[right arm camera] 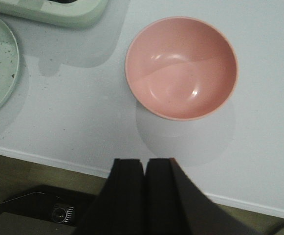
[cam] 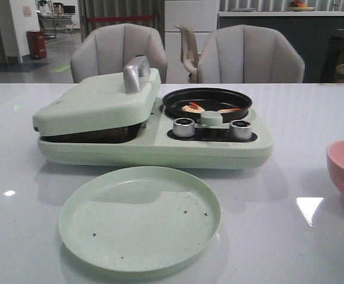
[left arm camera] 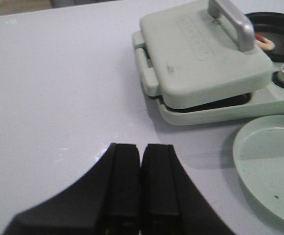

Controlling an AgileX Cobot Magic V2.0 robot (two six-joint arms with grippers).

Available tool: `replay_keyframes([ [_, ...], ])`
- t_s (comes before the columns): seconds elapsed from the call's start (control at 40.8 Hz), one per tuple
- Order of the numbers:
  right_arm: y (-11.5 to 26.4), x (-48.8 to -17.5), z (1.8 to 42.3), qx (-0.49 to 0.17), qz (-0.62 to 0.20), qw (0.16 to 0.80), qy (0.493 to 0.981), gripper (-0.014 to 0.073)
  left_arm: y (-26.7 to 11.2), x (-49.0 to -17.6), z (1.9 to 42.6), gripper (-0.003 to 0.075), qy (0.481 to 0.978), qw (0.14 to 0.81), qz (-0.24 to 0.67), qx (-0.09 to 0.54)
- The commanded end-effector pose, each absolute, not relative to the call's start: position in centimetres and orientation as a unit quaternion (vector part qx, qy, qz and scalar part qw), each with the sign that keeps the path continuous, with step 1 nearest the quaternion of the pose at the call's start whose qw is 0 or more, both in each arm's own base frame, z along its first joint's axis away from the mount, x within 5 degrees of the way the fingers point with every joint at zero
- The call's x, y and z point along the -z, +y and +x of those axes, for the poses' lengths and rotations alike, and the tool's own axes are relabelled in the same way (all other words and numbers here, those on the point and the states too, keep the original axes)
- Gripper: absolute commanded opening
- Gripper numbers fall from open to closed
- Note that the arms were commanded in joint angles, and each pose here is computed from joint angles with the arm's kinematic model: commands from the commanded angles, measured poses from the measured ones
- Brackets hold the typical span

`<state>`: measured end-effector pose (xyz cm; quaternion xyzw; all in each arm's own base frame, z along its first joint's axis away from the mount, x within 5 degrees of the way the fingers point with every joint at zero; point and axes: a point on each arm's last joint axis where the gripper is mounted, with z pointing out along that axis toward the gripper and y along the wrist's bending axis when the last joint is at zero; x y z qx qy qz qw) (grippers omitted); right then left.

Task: Make breakfast with bread and shrimp

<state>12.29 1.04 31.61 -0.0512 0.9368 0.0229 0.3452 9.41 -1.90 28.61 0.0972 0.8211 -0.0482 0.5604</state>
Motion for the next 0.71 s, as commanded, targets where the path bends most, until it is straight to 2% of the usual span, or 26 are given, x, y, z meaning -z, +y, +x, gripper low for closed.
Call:
replay_keyframes([
  [0.0,1.0,-32.8,12.6,-0.02,-0.053,0.383,0.922,0.0043,-1.1,-28.9,8.2,0.0101,0.76,0.646,0.062,0.032],
  [0.245,1.0,-32.8,12.6,-0.02,-0.053,0.383,0.922,0.0043,-0.2,-24.3,5.4,0.0101,0.673,0.739,0.021,-0.001],
  [0.416,1.0,-32.8,12.6,-0.02,-0.053,0.383,0.922,0.0043,-0.1,-22.2,5.2,0.0101,0.642,0.767,0.014,-0.006],
  [0.686,1.0,-32.8,12.6,-0.02,-0.053,0.381,0.923,0.0043,0.0,-21.9,5.3,0.0101,0.641,0.767,0.011,-0.01],
])
